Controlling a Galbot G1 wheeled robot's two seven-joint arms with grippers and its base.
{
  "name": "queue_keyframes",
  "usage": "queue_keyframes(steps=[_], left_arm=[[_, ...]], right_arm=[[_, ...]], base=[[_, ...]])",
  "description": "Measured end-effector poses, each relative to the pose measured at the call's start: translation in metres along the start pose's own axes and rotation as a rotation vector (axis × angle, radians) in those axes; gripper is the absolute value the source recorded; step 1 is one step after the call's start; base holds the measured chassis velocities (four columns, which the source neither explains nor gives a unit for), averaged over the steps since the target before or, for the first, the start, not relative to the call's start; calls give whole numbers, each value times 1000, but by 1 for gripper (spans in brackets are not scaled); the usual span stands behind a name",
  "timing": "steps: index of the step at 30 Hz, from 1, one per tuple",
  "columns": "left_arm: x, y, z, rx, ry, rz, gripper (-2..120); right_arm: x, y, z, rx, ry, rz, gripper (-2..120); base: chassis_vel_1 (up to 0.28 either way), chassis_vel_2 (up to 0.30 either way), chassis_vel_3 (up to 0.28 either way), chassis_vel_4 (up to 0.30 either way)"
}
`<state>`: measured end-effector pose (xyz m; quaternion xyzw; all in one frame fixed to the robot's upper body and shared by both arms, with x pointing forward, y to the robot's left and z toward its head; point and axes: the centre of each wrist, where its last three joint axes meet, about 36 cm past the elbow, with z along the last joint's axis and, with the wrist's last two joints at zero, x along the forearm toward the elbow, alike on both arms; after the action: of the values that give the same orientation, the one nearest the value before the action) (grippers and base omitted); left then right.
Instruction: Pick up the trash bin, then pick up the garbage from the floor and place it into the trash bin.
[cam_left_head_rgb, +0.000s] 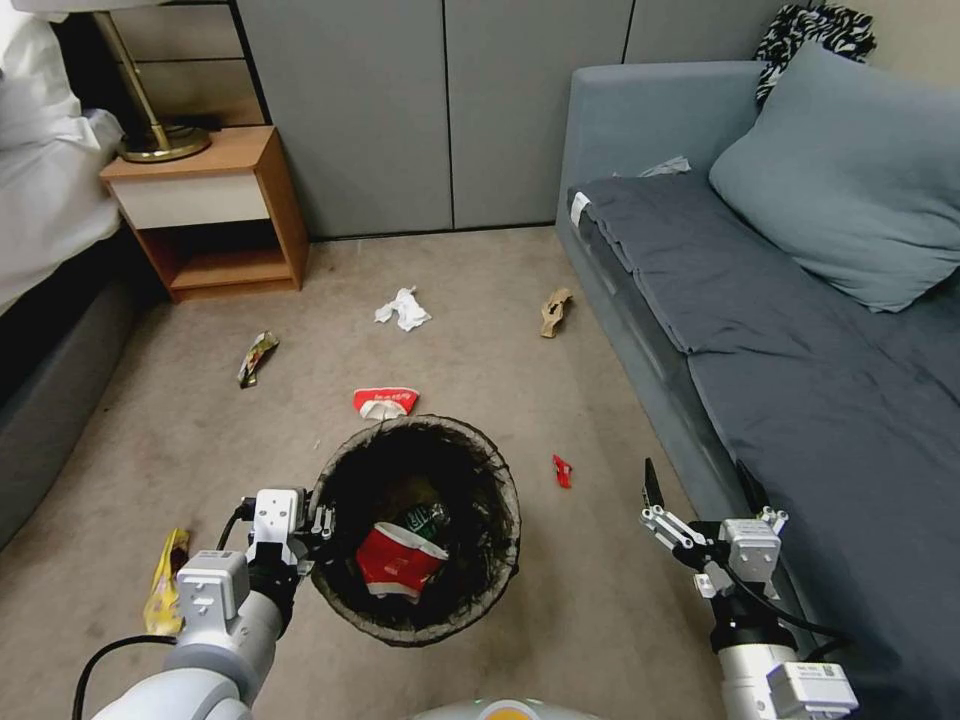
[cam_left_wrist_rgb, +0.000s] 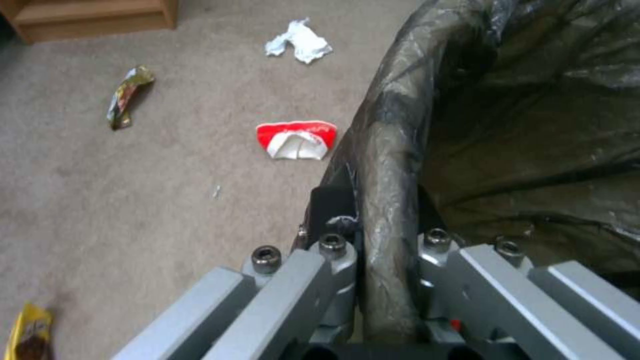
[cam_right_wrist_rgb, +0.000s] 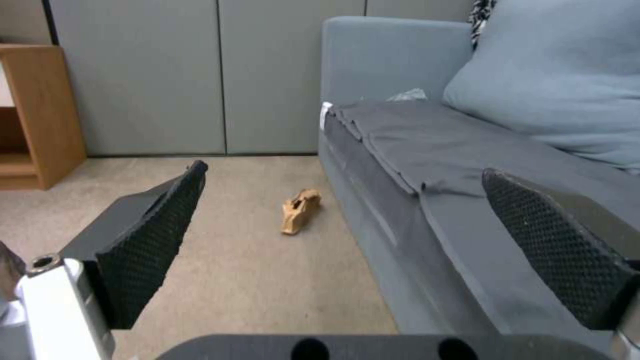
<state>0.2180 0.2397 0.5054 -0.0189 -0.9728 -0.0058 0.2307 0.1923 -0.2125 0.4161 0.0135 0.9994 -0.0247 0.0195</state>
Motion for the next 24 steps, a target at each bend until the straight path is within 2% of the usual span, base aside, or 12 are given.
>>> queue_keyframes(steps=[17,24], left_arm=[[0,0,0,0,0,0,2],[0,0,0,0,0,0,2]], right_arm=[[0,0,0,0,0,0,100],[0,0,0,0,0,0,100]], base=[[-139,141,141,-135],[-79,86,94,-81]])
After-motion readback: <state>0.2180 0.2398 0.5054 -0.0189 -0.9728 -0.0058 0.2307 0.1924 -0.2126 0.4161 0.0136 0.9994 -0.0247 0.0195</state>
